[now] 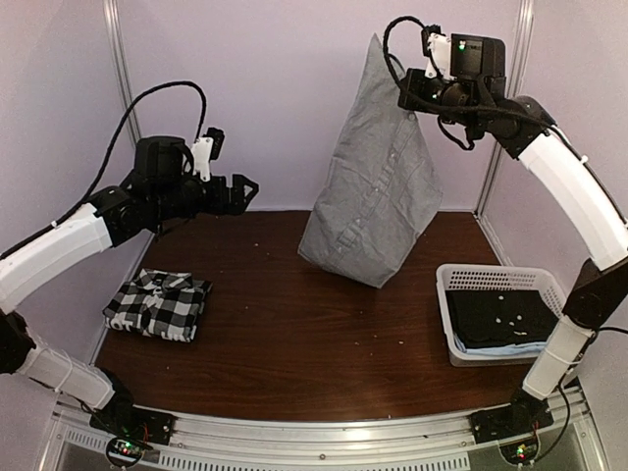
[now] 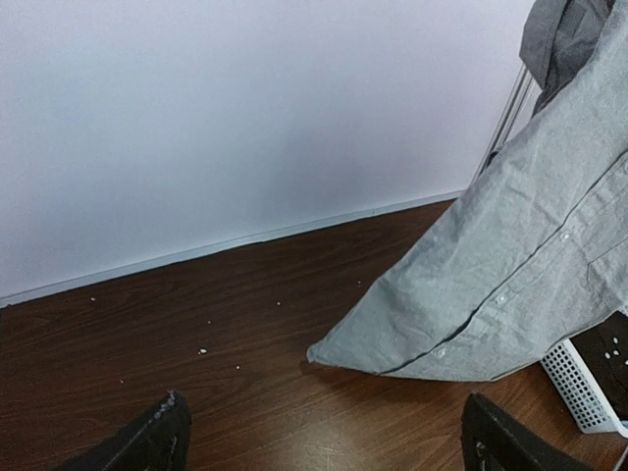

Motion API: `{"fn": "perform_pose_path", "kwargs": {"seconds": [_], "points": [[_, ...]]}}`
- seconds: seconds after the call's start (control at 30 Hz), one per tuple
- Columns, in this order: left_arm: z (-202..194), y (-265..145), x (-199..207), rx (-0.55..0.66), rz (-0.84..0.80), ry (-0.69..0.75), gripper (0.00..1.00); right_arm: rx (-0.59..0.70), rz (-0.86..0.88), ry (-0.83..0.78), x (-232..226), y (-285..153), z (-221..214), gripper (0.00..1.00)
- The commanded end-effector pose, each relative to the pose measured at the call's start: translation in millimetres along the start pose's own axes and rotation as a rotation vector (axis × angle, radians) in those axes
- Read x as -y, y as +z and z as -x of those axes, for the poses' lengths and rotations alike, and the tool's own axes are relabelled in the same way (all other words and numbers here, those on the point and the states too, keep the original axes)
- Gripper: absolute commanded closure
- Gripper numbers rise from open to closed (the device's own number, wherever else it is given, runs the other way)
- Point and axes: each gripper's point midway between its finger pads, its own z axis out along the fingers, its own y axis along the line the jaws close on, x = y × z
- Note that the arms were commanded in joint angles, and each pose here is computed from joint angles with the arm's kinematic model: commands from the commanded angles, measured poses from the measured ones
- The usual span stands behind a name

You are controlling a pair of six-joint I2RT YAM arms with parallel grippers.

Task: Fold and stack the long sleeve shirts
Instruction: Place the crumpled shirt at the center of the board.

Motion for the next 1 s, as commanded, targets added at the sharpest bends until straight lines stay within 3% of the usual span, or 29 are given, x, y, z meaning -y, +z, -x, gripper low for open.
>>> {"fn": "perform_pose_path", "kwargs": {"seconds": [0.0,0.13,0.37,0.43,0.5,0.6,0.67,0.97], "points": [[5.1,8.0,2.4,0.0,-0.016,-0.02,0.02,0.049,-0.162,-0.048,28.0,-19.2,18.7,1.0],[3.2,11.5,-13.6,-0.008,0.066,-0.05,0.02,-0.052,0.094,-0.083,-48.1,-7.6,-47.4,1.0],[-24.8,10.6,-97.9,-0.102,0.27,-0.27,0.02,-0.381,0.454,-0.121,-190.7,11.0,-242.9,1.0],[-30.6,4.6,-113.9,-0.092,0.249,-0.339,0.02,-0.456,0.524,-0.078,-211.3,16.6,-274.4,0.85],[-32.2,-0.4,-121.7,-0.074,0.238,-0.359,0.02,-0.475,0.572,-0.056,-224.5,19.0,-282.4,0.59],[-38.2,2.3,-113.3,-0.098,0.177,-0.338,0.02,-0.478,0.585,-0.07,-227.0,20.9,-282.7,0.37],[-43.5,6.7,-104.3,-0.12,0.122,-0.324,0.02,-0.481,0.564,-0.094,-220.4,21.8,-282.5,0.29],[-92.3,20.3,-48.7,-0.256,-0.15,-0.291,0.02,-0.639,0.363,-0.167,-117.0,28.0,-333.8,0.26]]}}
